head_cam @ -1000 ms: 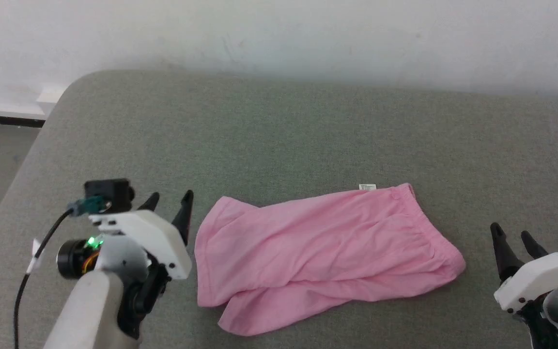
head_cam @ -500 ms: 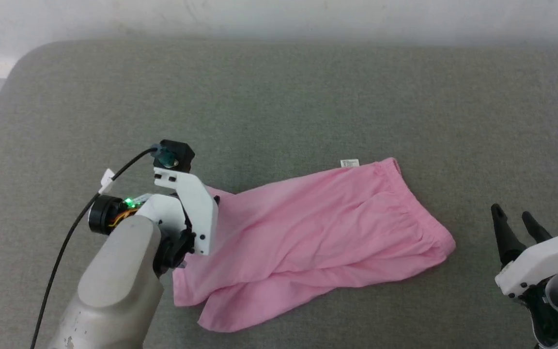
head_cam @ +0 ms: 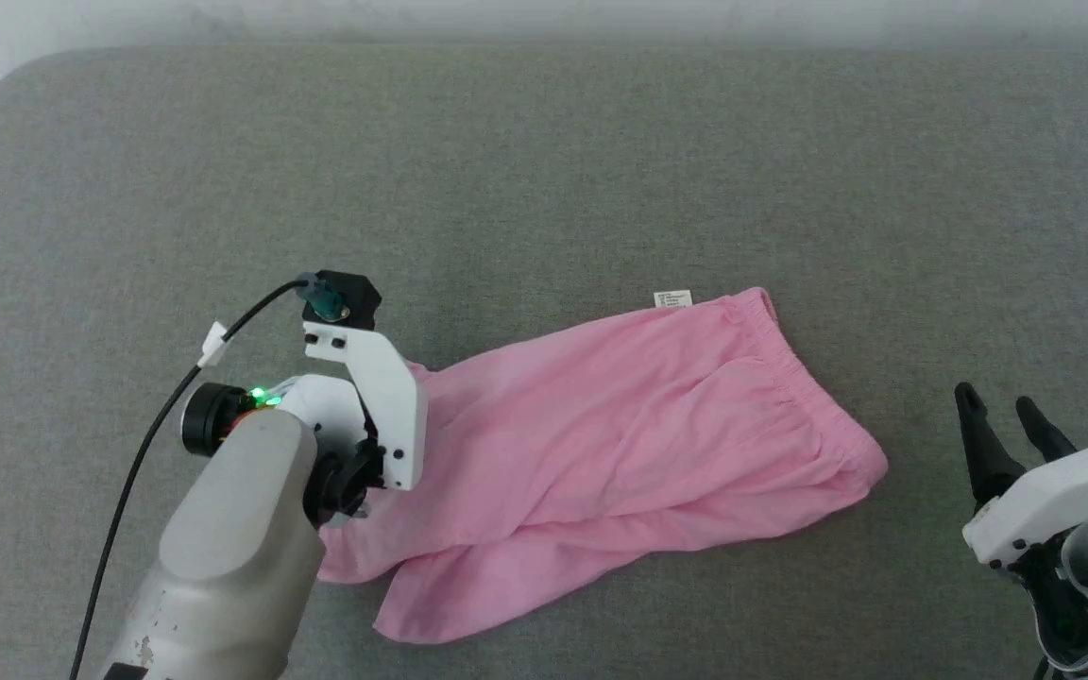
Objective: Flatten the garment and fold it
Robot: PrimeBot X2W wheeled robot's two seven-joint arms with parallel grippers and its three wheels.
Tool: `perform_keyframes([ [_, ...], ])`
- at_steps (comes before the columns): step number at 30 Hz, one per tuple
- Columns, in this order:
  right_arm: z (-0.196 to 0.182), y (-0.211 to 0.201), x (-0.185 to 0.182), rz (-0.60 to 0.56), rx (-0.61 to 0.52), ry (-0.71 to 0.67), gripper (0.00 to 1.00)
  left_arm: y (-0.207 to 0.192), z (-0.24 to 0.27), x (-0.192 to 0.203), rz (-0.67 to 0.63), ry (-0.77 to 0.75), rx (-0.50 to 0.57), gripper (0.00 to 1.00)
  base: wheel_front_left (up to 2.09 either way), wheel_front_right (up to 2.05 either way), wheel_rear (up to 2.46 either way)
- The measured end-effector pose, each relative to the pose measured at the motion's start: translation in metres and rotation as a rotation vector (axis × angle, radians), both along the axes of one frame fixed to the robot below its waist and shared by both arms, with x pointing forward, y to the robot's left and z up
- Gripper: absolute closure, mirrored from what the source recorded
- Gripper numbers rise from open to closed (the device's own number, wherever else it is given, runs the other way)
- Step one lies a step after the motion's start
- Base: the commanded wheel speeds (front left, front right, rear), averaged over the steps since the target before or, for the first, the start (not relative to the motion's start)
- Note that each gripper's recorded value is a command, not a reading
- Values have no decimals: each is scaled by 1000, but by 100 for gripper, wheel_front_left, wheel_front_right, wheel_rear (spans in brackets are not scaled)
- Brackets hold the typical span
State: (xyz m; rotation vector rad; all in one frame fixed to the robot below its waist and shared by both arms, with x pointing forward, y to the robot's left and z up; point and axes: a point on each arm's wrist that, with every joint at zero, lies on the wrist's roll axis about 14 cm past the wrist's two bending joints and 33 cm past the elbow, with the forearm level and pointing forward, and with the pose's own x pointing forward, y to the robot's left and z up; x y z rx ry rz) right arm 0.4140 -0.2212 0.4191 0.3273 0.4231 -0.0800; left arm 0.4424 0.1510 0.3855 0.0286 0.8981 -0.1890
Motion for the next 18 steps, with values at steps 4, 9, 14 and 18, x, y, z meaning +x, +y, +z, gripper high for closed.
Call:
perform_keyframes([
  [4,6,11,8,35,-8,-21,0,1,1,2,22,-35,-29,100,0,0,0],
  [9,29,54,28,189,-54,-58,0,3,9,11,76,-107,-87,100,0,0,0],
  [14,37,105,40,404,-125,34,0,7,18,13,122,-171,-121,100,0,0,0],
  [18,30,112,52,493,-280,143,0,5,25,11,130,-198,-147,100,0,0,0],
])
